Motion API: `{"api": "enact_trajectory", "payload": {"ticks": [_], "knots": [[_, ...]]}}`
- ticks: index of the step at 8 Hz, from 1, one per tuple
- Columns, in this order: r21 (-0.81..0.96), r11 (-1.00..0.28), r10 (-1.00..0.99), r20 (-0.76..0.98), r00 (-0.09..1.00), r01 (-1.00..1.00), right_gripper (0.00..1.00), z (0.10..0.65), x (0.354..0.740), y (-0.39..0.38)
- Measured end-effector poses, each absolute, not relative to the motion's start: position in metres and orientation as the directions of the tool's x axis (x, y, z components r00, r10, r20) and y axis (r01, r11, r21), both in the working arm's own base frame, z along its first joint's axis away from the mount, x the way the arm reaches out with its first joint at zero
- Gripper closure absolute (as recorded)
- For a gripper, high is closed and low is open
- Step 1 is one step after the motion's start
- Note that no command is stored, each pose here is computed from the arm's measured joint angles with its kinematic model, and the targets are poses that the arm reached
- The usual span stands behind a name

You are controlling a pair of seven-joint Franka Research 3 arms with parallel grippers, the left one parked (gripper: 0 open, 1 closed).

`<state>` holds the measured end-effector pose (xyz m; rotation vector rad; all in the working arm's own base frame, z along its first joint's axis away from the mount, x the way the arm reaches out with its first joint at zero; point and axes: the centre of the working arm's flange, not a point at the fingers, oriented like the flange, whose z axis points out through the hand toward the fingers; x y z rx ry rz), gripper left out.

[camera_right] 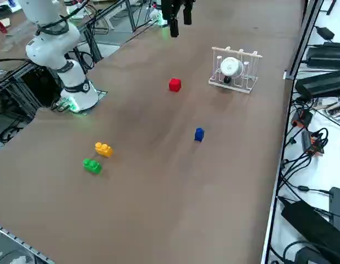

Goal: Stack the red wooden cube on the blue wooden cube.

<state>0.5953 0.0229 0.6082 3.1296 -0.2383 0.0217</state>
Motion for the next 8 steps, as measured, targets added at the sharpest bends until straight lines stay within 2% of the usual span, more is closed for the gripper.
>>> {"api": "enact_trajectory", "payload": {"ticks": [4, 6, 8], "knots": [[0.004, -0.99, -0.144, -0.023, 0.989, -0.144, 0.0, 0.597, 0.596, 0.027], [0.015, -0.995, -0.105, -0.13, 0.986, -0.104, 0.0, 0.553, 0.603, 0.041], [0.012, -0.999, -0.038, -0.149, 0.988, -0.036, 0.0, 0.497, 0.611, 0.083]]}}
